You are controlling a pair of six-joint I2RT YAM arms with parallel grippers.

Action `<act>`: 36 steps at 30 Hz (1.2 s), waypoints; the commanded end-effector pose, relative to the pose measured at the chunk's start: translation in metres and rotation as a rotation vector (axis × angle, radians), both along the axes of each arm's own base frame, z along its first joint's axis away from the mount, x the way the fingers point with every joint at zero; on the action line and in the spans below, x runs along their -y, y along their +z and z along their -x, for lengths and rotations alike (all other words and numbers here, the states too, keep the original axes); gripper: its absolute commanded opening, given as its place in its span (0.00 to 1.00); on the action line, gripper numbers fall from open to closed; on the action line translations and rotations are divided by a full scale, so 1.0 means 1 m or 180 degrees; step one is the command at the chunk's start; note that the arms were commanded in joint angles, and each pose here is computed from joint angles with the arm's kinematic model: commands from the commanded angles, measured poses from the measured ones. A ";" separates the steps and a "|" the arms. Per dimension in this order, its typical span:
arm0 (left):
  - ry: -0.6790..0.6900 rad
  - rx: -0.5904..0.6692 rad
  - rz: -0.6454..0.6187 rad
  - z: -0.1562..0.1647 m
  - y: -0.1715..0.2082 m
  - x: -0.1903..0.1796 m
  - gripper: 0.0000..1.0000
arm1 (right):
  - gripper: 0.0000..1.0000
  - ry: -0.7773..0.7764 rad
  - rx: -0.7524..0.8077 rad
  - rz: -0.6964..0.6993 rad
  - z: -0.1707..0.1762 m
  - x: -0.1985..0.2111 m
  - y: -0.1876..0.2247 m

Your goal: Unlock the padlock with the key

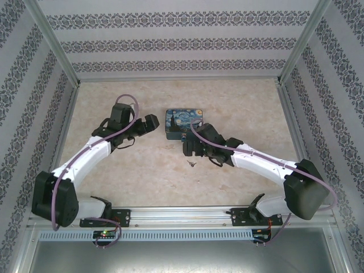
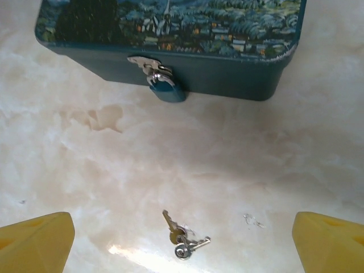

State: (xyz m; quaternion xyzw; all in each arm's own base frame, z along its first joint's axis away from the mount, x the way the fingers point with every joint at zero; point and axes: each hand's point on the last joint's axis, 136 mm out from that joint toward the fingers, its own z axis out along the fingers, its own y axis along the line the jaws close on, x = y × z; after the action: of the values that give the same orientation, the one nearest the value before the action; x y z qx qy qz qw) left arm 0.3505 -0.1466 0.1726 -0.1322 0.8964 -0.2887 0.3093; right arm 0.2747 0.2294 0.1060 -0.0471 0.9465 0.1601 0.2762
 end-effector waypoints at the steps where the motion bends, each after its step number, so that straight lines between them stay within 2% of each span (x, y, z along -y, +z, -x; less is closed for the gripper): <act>1: 0.0218 -0.0028 -0.0121 0.012 0.001 -0.017 0.99 | 0.98 -0.0254 0.0085 0.0354 -0.004 0.022 -0.003; 5: 0.0399 -0.0075 -0.0120 0.019 -0.003 -0.029 0.99 | 0.98 -0.0411 0.0064 0.0517 -0.004 0.039 -0.010; 8: 0.0536 -0.0098 -0.0069 0.022 -0.005 -0.034 0.99 | 0.98 -0.0124 0.0052 0.0389 0.001 0.028 -0.007; 13: 0.0442 0.0012 -0.0049 0.023 0.004 -0.032 1.00 | 0.97 0.0488 0.0078 0.0377 0.013 0.006 0.002; 20: 0.0291 0.0037 0.0027 0.012 0.014 -0.023 0.99 | 0.82 0.1053 -0.0085 0.0419 0.022 -0.016 -0.010; 25: 0.0190 0.0001 0.0131 0.003 0.012 -0.014 0.99 | 0.74 0.1437 -0.0226 0.0629 0.032 -0.029 -0.027; 30: 0.0137 -0.0061 0.0161 -0.001 0.008 -0.009 1.00 | 0.70 0.1554 -0.0352 0.0844 0.035 -0.028 -0.046; 36: 0.0118 -0.0084 0.0164 -0.001 0.005 -0.008 1.00 | 0.62 0.1645 -0.0500 0.0902 0.039 -0.028 -0.064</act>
State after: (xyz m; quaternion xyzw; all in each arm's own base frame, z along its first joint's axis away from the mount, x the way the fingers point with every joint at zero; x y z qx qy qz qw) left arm 0.3417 -0.1372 0.1635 -0.1710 0.8978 -0.2933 0.2805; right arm 0.2408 0.2531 0.0461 -0.2909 0.9387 0.0956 0.1583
